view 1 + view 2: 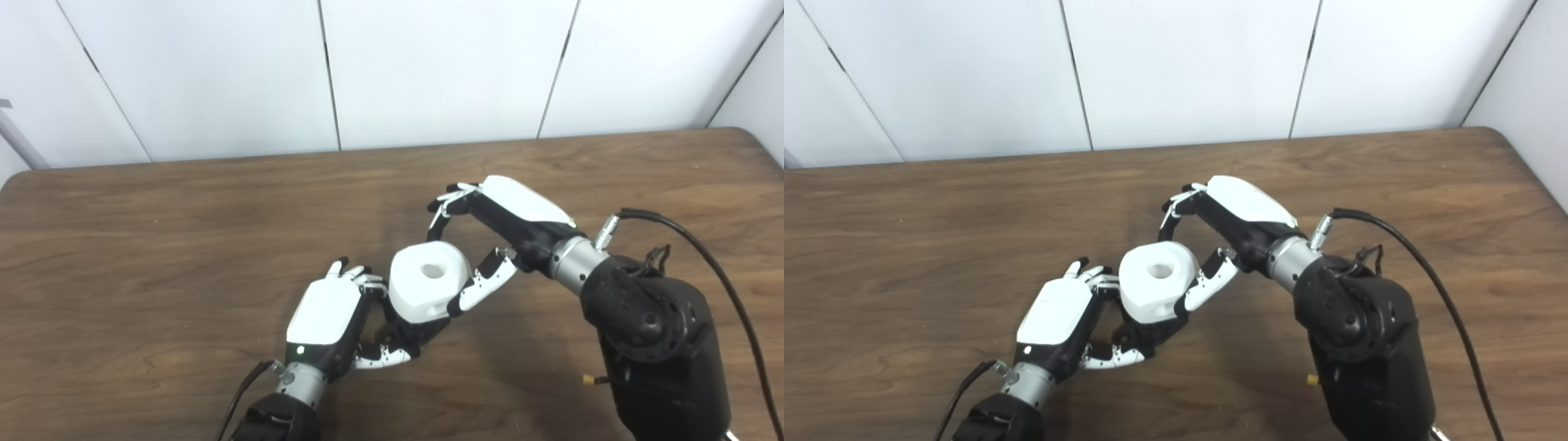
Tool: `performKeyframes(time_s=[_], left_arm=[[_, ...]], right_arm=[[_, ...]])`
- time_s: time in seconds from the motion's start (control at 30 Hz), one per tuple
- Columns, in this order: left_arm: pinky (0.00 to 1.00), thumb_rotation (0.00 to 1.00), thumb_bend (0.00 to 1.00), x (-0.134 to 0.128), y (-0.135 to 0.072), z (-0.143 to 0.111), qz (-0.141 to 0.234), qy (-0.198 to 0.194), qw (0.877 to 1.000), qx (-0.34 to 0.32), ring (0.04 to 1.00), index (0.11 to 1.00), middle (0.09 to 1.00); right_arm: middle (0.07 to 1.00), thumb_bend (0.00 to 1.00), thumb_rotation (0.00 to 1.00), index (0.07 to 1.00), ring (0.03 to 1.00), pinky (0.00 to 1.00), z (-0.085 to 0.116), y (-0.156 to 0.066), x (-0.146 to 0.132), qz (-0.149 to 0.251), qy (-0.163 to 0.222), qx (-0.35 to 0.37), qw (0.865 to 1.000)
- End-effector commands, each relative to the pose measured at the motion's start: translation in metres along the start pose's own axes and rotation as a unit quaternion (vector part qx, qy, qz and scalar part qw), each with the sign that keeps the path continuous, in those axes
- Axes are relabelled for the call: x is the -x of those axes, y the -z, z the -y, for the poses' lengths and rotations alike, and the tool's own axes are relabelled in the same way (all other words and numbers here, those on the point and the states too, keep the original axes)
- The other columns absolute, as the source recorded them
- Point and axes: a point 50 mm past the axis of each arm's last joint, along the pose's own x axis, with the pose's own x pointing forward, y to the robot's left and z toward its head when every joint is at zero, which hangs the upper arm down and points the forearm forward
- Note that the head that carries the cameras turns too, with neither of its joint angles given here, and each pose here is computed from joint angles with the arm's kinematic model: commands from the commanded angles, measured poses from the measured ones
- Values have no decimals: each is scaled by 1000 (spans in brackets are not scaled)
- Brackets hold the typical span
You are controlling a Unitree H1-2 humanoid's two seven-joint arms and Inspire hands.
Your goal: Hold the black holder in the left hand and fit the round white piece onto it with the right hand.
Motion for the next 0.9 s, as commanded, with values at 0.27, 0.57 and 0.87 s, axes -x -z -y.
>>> performKeyframes(time_s=[0.27, 0.57, 0.87], left_arm=[[1000, 49, 521, -2, -2, 12, 2, 26, 1000, -11, 878, 486, 762], [999, 49, 521, -3, -2, 11, 3, 24, 1000, -13, 877, 486, 762], [1000, 49, 521, -3, -2, 11, 1, 25, 1000, -12, 881, 486, 763]], right_arm=[[837, 525, 139, 482, 952, 1000, 7, -12, 4, 26, 26, 1, 999], [840, 525, 138, 482, 947, 1000, -1, -11, -1, 28, 25, -3, 999], [838, 525, 138, 481, 940, 1000, -7, -11, -3, 28, 24, -7, 999]])
